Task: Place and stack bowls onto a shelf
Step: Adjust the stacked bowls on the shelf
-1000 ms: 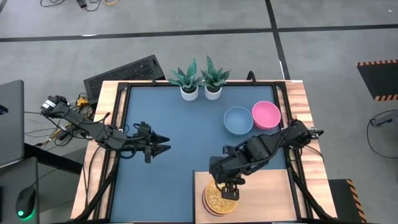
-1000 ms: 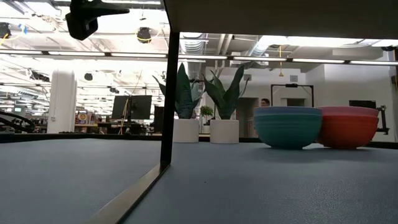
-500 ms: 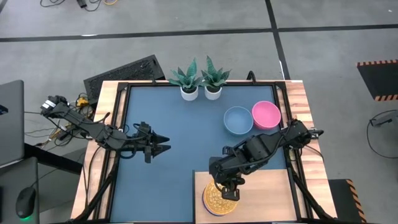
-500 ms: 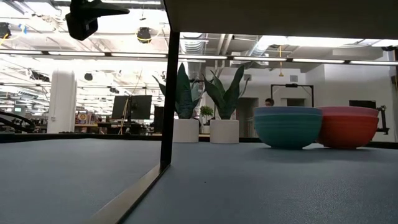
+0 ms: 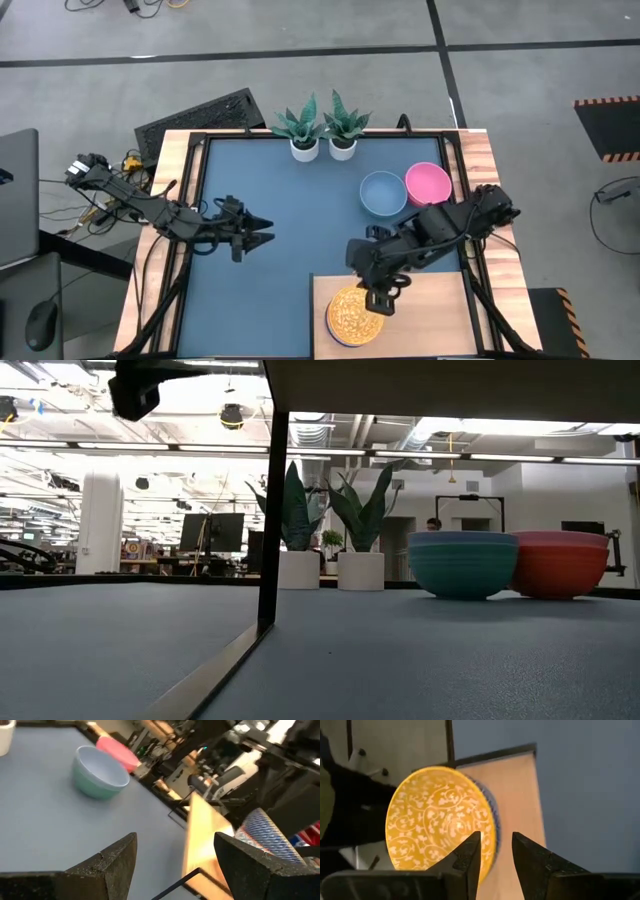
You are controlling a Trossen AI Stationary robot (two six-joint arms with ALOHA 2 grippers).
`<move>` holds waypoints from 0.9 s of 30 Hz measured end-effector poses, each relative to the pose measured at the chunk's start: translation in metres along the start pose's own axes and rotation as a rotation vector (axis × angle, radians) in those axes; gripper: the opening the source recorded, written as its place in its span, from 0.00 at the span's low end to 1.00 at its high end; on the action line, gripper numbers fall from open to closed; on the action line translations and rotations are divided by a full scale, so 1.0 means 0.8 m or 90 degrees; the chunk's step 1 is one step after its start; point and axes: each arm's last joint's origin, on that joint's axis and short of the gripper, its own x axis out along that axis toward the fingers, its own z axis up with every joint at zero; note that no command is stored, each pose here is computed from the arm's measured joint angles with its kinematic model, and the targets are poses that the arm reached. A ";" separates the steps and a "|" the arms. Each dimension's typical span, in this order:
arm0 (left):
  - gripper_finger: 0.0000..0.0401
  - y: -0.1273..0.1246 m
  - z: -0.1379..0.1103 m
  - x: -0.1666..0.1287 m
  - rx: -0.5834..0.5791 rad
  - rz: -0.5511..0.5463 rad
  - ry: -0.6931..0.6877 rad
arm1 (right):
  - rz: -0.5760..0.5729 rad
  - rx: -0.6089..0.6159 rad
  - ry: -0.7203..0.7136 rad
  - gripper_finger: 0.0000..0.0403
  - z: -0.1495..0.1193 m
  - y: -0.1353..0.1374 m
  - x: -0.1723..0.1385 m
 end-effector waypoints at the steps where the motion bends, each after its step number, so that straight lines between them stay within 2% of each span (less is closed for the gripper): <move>1: 0.62 -0.002 0.002 0.000 0.004 -0.012 -0.008 | 0.004 0.000 -0.017 0.33 0.000 0.002 -0.006; 3: 0.62 -0.009 0.008 -0.001 0.012 -0.050 -0.030 | 0.028 -0.014 -0.063 0.32 0.001 0.009 -0.016; 6: 0.62 -0.023 0.018 -0.001 0.046 -0.148 -0.064 | 0.049 -0.039 -0.116 0.32 -0.001 0.024 -0.024; 8: 0.60 -0.031 0.018 0.001 0.070 -0.195 -0.067 | 0.034 -0.044 -0.132 0.32 -0.004 0.028 -0.024; 10: 0.56 -0.040 0.012 0.007 0.098 -0.199 -0.040 | -0.001 -0.038 -0.139 0.31 -0.008 0.028 -0.024; 16: 0.30 -0.098 -0.007 0.035 0.225 -0.177 0.079 | -0.094 0.029 -0.137 0.31 -0.021 0.021 -0.026; 21: 0.04 -0.156 -0.021 0.053 0.357 -0.100 0.157 | -0.189 0.065 -0.167 0.31 -0.029 0.010 -0.035; 24: 0.01 -0.187 -0.036 0.063 0.402 -0.048 0.161 | -0.243 0.072 -0.183 0.31 -0.032 0.005 -0.036; 27: 0.00 -0.212 -0.058 0.073 0.421 -0.005 0.133 | -0.278 0.043 -0.210 0.31 -0.028 0.001 -0.037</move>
